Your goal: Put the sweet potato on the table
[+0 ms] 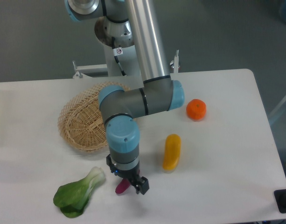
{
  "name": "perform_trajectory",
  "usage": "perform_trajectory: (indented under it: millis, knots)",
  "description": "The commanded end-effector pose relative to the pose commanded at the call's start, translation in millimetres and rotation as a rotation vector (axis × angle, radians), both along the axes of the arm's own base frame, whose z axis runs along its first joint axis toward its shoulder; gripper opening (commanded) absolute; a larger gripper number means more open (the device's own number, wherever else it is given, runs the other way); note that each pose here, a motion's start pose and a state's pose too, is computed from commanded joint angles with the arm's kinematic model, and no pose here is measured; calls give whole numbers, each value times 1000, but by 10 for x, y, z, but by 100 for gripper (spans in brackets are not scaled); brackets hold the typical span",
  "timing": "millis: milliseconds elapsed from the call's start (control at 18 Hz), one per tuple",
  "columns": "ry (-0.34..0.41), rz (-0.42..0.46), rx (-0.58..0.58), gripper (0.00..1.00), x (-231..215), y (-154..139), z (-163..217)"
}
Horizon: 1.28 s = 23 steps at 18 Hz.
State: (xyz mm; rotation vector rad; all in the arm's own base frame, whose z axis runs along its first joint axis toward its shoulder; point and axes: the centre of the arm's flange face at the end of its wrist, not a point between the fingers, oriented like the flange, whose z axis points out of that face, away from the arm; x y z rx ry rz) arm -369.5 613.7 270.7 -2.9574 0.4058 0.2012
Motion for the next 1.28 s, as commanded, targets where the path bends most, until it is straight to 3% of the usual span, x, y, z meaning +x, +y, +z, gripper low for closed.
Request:
perform_trajectory:
  millis: [222,444,833,1278]
  knots:
    - [22,15,4,100,-431,-312,151]
    - [44,-49,-18,100,-817,-660,248]
    - [-5,-123,-89,100,-1476,-1189,461]
    - [22,-184,-101,100,-2042,-1749,503]
